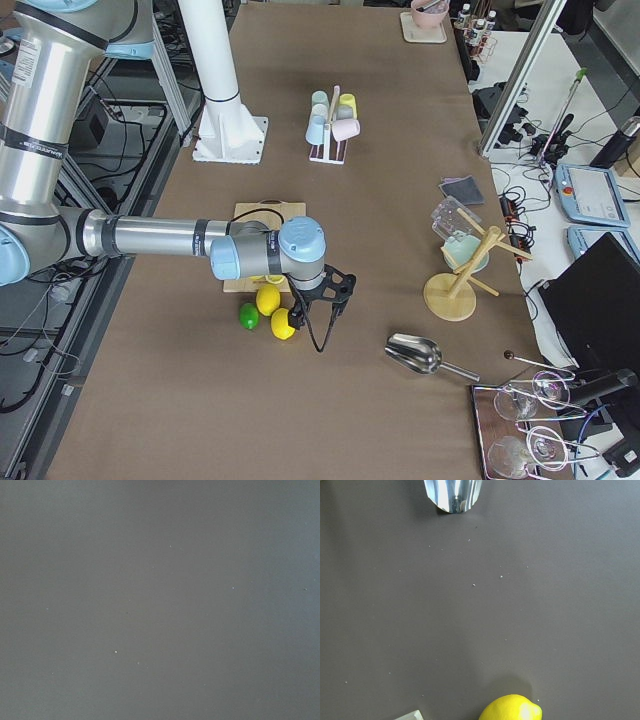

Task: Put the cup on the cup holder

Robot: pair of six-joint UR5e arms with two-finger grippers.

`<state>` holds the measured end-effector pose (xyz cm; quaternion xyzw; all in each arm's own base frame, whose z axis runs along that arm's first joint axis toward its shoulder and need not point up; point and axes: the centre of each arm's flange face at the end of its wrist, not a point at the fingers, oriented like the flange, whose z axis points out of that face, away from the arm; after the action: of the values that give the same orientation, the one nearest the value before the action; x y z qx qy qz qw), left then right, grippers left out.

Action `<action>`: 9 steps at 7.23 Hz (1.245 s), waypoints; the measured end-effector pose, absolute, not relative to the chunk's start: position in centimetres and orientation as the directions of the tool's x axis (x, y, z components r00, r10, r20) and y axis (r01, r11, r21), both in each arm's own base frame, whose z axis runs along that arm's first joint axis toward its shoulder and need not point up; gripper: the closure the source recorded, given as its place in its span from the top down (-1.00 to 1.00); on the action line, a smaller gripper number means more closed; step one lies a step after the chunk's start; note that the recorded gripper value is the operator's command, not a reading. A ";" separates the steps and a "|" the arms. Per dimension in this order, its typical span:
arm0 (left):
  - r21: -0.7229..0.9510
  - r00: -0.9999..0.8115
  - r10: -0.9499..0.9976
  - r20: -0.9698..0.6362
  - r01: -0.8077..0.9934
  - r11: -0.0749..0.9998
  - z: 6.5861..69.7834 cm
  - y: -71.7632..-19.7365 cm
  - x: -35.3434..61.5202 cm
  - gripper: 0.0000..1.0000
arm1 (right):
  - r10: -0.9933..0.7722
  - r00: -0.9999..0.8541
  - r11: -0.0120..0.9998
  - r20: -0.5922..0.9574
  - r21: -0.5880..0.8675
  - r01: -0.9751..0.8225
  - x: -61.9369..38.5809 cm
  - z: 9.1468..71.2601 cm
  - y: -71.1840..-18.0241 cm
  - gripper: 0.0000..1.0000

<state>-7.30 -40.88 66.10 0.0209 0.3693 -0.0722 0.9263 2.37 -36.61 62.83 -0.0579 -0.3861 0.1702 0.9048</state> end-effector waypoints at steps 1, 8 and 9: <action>-0.013 0.717 -0.117 -0.687 0.149 0.989 66.1 -41.0 -7.3 0.96 | 0.353 0.644 0.935 0.679 -0.236 -0.264 2.4 62.8 -36.6 1.00; 0.085 0.686 -0.037 -0.727 0.143 0.986 65.5 -42.1 -7.0 0.96 | 0.352 0.631 0.936 0.691 -0.242 -0.257 2.3 62.7 -36.6 1.00; 0.098 0.680 -0.025 -0.733 0.142 0.985 65.3 -42.2 -6.9 0.96 | 0.355 0.620 0.935 0.700 -0.249 -0.255 2.3 62.6 -36.6 1.00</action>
<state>-6.94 -42.19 65.30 0.0736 0.3972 -0.0459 0.9136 2.29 -36.60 62.64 -0.0625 -0.4014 0.1698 0.8978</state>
